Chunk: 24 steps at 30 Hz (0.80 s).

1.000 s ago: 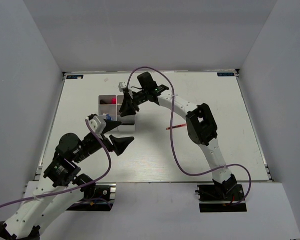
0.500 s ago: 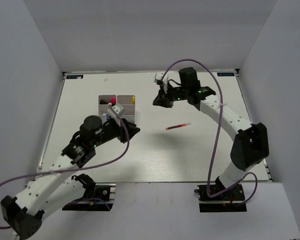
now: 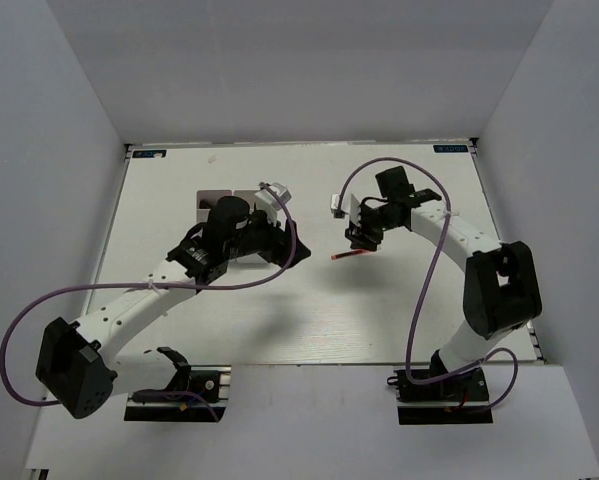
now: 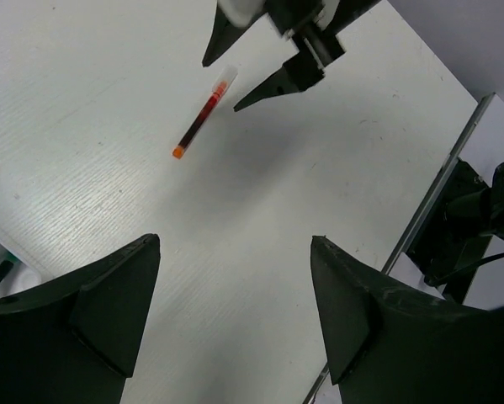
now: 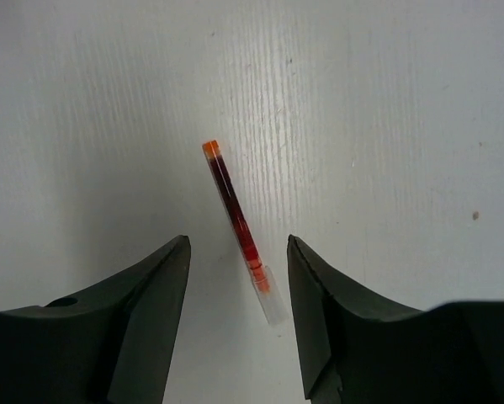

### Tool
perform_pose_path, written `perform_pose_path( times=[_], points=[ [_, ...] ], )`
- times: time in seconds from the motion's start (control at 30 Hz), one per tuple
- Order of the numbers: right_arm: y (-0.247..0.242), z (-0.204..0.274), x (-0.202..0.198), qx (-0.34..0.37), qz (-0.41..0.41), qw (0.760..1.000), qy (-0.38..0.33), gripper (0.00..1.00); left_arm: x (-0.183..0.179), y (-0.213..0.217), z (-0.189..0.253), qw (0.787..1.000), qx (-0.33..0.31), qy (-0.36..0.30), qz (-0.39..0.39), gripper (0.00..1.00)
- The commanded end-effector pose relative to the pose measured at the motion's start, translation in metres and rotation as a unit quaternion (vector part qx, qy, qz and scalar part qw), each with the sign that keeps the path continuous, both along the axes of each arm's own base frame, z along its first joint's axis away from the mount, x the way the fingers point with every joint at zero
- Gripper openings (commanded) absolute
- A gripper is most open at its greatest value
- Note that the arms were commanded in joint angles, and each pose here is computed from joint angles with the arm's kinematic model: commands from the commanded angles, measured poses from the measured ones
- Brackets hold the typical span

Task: Sort the stationery into containers
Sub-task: Grab a piece of stationery with the right arm

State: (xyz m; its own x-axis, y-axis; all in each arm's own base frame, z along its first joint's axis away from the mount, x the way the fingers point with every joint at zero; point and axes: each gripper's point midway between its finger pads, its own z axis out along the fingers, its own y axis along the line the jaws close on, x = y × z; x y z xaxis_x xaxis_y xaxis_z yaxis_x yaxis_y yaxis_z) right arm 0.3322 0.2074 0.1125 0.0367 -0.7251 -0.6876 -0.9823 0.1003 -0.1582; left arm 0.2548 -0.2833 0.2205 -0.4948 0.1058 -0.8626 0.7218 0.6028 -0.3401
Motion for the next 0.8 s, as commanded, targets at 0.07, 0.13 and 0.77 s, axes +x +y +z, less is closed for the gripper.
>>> perform_pose_path(
  times=[0.07,0.13,0.77],
  points=[
    [-0.009,-0.035,0.006,-0.069,0.066,0.995,-0.012,0.59,-0.006,0.007,0.021,0.999,-0.014,-0.041,-0.001,0.82],
    [-0.011,-0.047,0.009,-0.088,0.07,0.994,-0.003,0.6,-0.009,0.012,0.027,0.999,-0.012,-0.05,0.003,0.82],
    [0.008,-0.086,0.009,-0.184,0.123,0.975,-0.015,0.59,-0.027,0.035,0.063,0.993,-0.045,-0.107,0.021,0.83]
  ],
)
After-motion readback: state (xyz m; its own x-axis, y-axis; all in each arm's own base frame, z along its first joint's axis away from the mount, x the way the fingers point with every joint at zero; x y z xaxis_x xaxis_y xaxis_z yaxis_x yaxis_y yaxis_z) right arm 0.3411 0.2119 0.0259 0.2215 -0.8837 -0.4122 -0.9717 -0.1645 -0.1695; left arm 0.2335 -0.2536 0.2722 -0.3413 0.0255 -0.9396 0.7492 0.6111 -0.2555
